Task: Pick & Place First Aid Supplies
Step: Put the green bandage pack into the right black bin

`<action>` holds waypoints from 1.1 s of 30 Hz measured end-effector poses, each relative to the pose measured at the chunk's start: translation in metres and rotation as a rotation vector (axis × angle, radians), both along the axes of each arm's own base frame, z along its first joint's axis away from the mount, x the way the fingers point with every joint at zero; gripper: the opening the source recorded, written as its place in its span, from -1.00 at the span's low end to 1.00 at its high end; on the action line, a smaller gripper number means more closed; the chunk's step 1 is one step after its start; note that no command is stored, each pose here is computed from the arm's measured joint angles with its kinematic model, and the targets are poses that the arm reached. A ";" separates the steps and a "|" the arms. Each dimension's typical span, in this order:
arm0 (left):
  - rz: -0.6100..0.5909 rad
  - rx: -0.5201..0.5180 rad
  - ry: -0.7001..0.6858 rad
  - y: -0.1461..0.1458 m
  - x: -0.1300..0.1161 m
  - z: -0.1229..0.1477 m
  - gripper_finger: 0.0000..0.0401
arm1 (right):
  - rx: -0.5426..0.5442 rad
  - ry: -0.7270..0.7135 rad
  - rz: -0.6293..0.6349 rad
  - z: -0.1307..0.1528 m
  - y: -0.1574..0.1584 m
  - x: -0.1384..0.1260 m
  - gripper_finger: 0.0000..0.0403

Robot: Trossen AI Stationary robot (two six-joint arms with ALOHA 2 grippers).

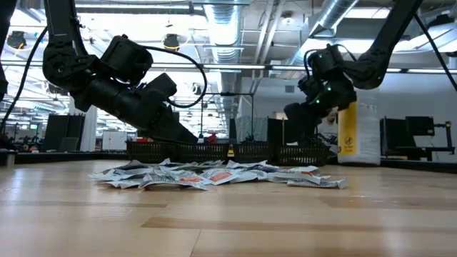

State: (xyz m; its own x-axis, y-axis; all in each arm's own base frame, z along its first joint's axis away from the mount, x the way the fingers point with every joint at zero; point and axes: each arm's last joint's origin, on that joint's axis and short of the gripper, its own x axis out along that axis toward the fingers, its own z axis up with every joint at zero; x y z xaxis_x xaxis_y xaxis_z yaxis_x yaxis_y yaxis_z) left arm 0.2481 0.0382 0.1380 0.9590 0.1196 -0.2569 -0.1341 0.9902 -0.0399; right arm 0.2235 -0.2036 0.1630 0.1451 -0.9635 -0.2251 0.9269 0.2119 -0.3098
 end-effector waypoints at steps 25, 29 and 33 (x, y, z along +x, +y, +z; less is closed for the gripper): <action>-0.007 -0.002 -0.011 0.000 0.000 0.001 -0.26 | 0.231 -0.034 0.236 0.042 -0.025 0.036 -1.00; -0.007 -0.002 -0.012 0.000 0.000 0.001 -0.26 | 0.334 -0.046 0.212 0.052 -0.035 0.036 -1.00; -0.016 -0.009 -0.016 -0.001 0.000 0.001 -0.26 | 0.491 -0.056 0.230 0.040 -0.051 0.035 -1.00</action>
